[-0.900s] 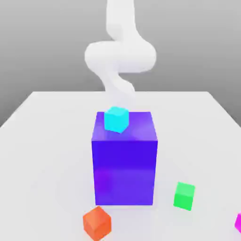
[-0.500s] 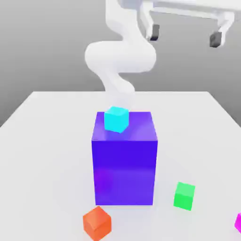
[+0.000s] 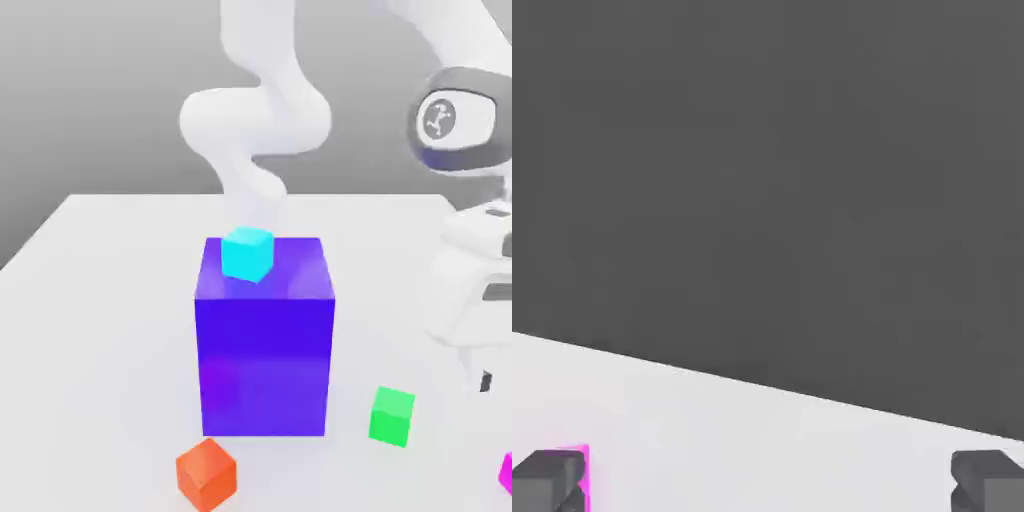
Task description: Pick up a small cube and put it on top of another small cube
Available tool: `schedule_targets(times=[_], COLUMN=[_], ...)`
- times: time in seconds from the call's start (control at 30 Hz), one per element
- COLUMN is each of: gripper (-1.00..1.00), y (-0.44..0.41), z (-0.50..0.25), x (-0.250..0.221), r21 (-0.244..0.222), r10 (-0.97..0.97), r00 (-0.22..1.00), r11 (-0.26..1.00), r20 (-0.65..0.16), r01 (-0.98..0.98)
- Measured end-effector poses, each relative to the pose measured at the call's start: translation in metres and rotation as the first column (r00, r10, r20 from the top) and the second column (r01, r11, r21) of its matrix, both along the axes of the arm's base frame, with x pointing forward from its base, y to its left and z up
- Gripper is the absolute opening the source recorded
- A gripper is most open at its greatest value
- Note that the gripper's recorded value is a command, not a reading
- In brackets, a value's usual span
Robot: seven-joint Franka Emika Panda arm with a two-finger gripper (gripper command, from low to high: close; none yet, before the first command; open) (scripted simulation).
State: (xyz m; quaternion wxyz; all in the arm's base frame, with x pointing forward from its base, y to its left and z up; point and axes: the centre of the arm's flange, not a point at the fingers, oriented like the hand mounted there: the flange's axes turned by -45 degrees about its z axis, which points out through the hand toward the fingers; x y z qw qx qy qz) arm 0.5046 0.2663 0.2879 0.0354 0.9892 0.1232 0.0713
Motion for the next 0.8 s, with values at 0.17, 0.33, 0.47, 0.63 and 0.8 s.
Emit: schedule_targets(times=[0.17, 0.33, 0.47, 0.63, 0.8], gripper=[0.0, 0.0, -1.0, -1.0, -1.0], y=[0.045, 0.061, 0.061, 0.062, 0.047], z=[-0.071, -0.147, -0.156, -0.143, -0.097], x=[-0.027, -0.039, -0.04, -0.039, -0.051], r21=[0.035, 0.053, 0.054, 0.055, 0.025], r10=[0.044, 0.057, 0.058, 0.057, 0.096], r00=[0.993, 0.987, 0.987, 0.987, 0.983], r11=[0.999, 0.997, 0.997, 0.997, 0.995], r20=[-0.109, -0.148, -0.149, -0.149, -0.156], r01=[-0.04, -0.05, -0.051, -0.05, -0.093])
